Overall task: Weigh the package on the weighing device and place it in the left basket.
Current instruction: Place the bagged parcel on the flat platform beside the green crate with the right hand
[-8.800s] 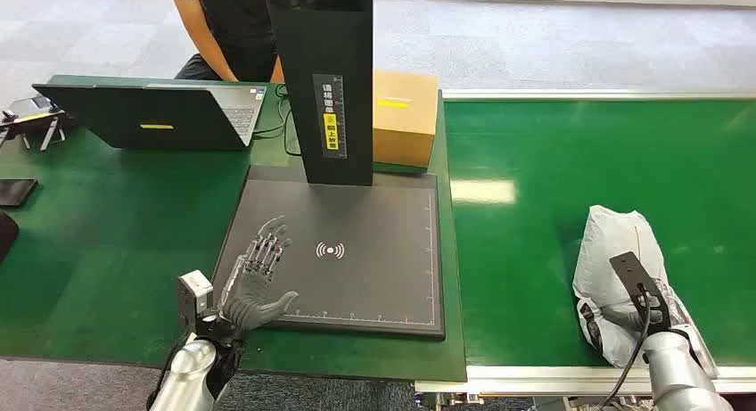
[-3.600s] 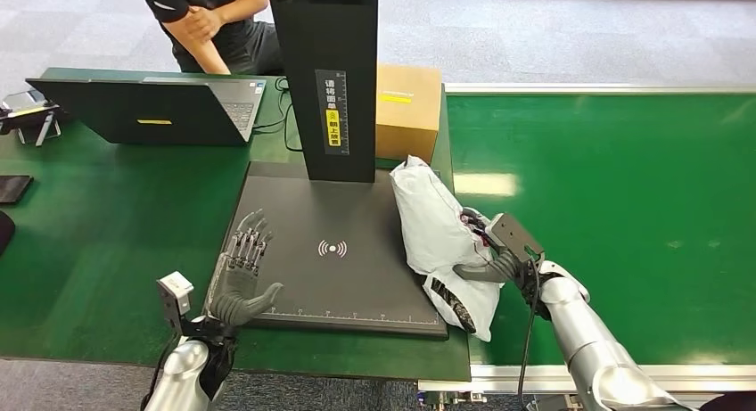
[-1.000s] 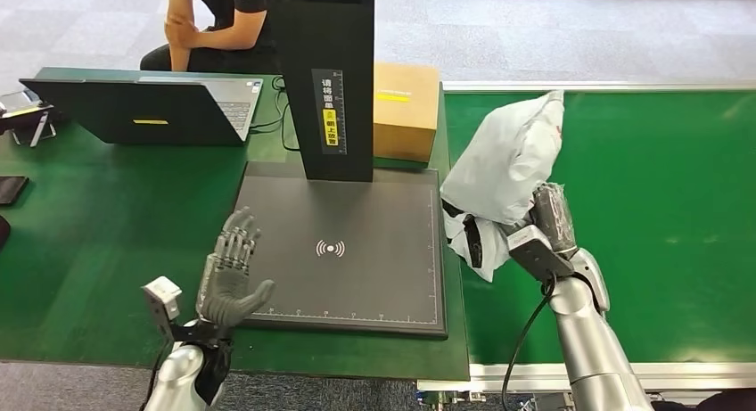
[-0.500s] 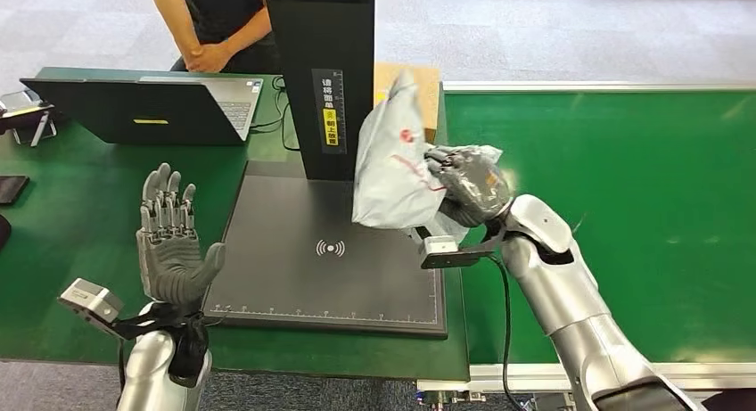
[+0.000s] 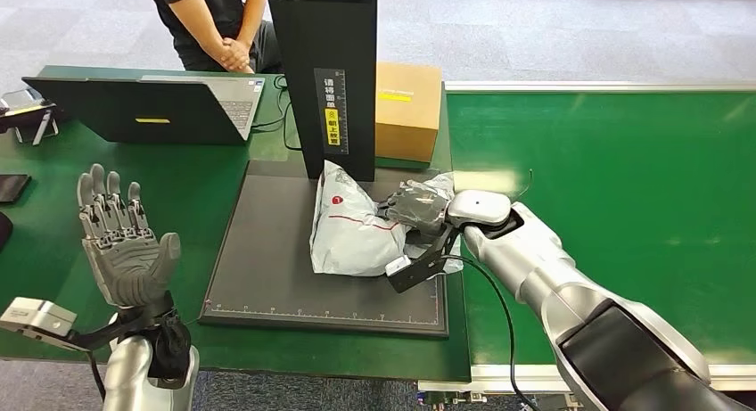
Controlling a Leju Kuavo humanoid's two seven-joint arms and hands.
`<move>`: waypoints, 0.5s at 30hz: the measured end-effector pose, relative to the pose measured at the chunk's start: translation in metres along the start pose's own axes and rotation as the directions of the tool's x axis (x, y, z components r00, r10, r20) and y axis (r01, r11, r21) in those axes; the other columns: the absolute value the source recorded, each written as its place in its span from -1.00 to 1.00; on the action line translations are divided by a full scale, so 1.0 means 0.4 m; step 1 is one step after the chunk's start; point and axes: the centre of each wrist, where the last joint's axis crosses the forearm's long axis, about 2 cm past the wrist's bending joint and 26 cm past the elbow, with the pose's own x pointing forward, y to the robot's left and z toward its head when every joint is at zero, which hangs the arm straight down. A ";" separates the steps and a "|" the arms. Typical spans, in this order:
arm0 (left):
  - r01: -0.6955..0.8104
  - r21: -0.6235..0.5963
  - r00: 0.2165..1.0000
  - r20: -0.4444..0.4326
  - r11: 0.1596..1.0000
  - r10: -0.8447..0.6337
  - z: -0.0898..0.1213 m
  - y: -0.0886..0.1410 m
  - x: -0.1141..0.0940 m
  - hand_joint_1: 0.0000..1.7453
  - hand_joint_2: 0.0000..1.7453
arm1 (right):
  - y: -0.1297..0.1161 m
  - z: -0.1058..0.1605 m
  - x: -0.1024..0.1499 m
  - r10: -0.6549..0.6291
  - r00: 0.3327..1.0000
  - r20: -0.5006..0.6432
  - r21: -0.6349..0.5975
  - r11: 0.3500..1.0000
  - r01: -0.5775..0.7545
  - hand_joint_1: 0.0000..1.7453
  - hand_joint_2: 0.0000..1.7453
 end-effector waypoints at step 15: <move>-0.042 -0.048 0.999 -0.020 0.998 0.041 0.005 -0.040 -0.010 -1.00 1.00 | 0.046 0.001 0.025 0.133 0.990 -0.055 -0.378 0.915 -0.144 -1.00 -1.00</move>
